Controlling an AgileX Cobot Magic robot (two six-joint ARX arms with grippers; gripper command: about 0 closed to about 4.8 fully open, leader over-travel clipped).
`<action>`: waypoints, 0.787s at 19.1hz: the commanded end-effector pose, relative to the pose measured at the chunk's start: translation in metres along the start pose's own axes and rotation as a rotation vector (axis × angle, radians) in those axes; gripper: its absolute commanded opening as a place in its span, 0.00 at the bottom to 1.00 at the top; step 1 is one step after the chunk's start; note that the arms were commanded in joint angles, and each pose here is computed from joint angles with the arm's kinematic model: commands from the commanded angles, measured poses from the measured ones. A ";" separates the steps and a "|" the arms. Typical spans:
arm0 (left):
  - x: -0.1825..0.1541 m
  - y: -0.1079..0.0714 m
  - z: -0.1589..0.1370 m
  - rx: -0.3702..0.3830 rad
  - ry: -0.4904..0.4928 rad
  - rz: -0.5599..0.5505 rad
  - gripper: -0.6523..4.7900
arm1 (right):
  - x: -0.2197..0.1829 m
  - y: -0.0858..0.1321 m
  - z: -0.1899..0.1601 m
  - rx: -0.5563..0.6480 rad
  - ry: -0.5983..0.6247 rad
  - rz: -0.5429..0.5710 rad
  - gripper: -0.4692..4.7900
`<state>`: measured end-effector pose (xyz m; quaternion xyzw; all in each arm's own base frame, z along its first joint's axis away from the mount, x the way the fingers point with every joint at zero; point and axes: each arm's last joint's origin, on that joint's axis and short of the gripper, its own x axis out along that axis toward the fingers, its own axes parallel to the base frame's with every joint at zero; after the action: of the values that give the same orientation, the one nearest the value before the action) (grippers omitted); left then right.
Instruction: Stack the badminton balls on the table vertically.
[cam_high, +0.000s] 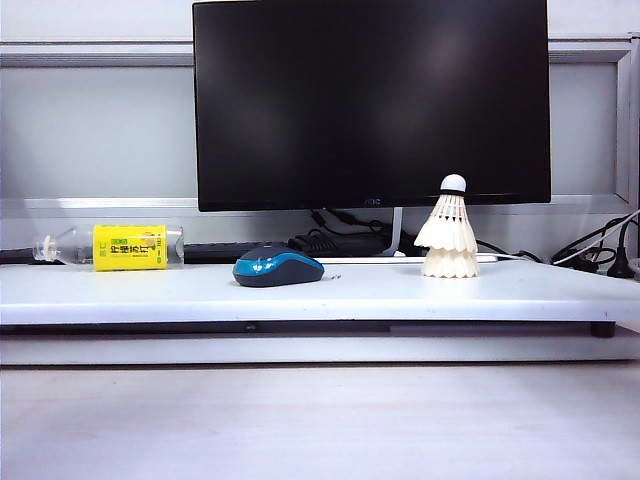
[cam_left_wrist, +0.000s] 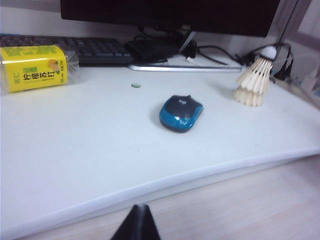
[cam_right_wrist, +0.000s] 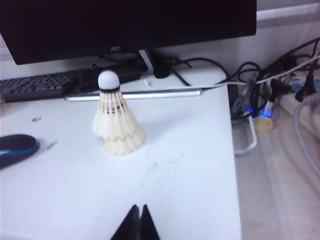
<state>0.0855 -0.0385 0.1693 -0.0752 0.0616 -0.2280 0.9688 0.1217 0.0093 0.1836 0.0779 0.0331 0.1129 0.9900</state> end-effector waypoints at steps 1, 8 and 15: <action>0.000 0.000 0.001 0.041 -0.014 -0.007 0.11 | 0.000 -0.002 -0.011 0.009 0.027 -0.008 0.08; 0.000 0.000 -0.001 0.065 -0.008 -0.008 0.11 | -0.001 -0.004 -0.024 0.017 0.064 -0.015 0.08; 0.004 0.003 -0.016 0.062 0.037 0.001 0.11 | -0.002 -0.005 -0.031 0.015 0.119 -0.045 0.08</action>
<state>0.0881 -0.0397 0.1521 -0.0411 0.0803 -0.2296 0.9691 0.1184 0.0086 0.1507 0.0808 0.1025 0.0959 0.9868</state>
